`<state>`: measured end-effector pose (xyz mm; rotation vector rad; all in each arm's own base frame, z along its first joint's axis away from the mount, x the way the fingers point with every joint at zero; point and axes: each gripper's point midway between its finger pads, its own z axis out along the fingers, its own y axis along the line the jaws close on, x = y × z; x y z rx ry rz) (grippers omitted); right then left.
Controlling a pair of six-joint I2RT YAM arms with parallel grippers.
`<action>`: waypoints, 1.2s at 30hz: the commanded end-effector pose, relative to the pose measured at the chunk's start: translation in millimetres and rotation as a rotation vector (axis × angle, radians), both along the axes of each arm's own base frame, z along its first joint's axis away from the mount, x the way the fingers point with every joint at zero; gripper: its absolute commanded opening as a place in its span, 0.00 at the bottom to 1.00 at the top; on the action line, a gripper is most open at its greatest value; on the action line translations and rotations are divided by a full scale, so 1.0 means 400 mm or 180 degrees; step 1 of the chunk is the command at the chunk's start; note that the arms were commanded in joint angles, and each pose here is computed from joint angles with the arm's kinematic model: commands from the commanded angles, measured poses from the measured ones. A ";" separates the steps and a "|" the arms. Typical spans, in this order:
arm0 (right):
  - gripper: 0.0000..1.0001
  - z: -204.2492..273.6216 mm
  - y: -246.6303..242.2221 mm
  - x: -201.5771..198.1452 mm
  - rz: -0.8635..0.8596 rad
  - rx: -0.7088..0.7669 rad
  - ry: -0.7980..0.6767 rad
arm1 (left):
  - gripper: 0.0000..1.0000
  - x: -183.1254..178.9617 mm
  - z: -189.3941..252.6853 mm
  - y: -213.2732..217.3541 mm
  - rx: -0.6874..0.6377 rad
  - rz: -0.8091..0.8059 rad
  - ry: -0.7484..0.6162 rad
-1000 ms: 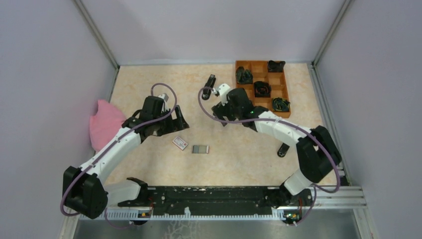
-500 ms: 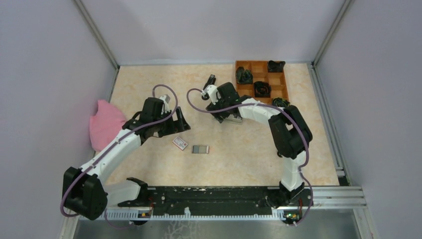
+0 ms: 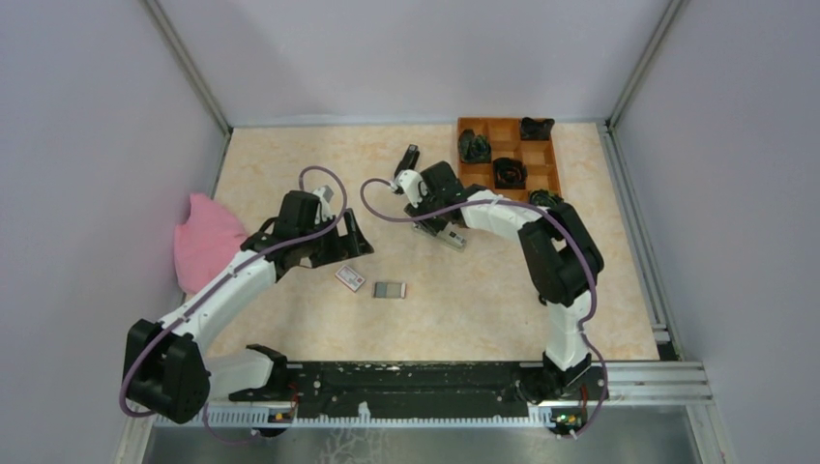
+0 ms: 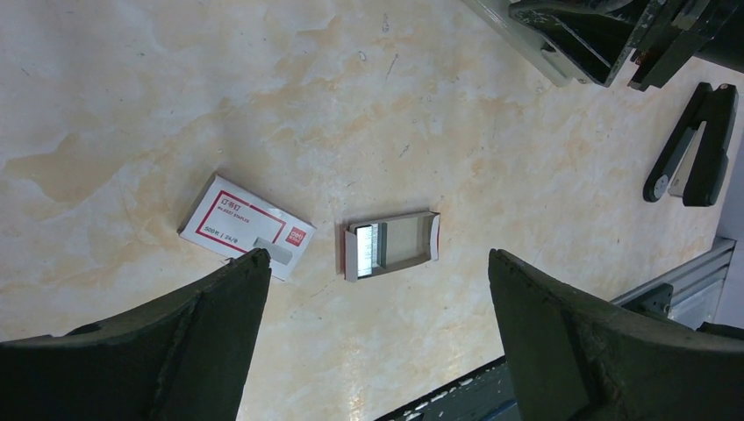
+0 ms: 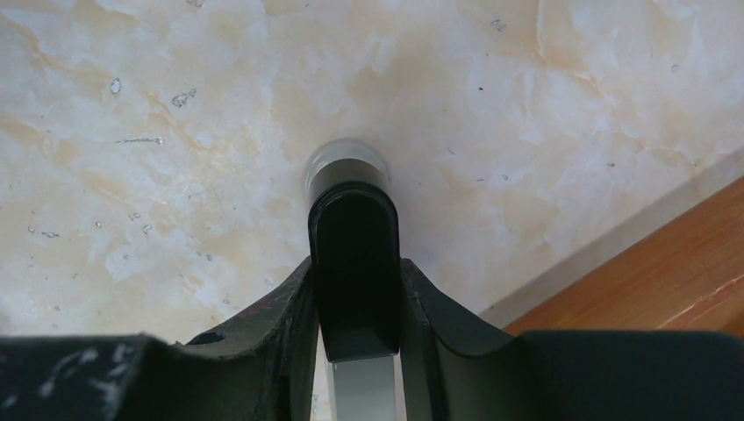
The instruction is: Load the staples into the stapler
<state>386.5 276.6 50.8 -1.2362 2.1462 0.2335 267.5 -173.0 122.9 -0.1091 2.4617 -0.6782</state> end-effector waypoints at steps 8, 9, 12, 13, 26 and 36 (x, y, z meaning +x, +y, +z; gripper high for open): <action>0.02 0.191 0.065 -0.043 0.0141 0.0598 -0.0324 | 0.97 0.015 0.024 -0.041 -0.0415 0.0063 0.0011; 0.01 0.203 0.069 -0.052 0.0145 0.0664 -0.0333 | 0.96 0.018 0.028 -0.043 -0.0453 0.0076 0.0004; 0.00 0.238 0.082 -0.086 0.0186 0.0847 -0.0360 | 0.95 0.026 0.043 -0.053 -0.0616 0.0082 -0.0030; 0.00 0.264 0.086 -0.098 0.0202 0.0928 -0.0408 | 0.94 0.031 0.047 -0.057 -0.0669 0.0083 -0.0044; 0.00 0.393 0.150 -0.211 0.0337 0.1760 -0.0476 | 0.81 0.048 0.090 -0.127 -0.1191 -0.0187 -0.0072; 0.00 0.439 0.182 -0.236 0.0349 0.2148 -0.0490 | 0.65 0.062 0.089 -0.143 -0.1309 -0.0189 -0.0053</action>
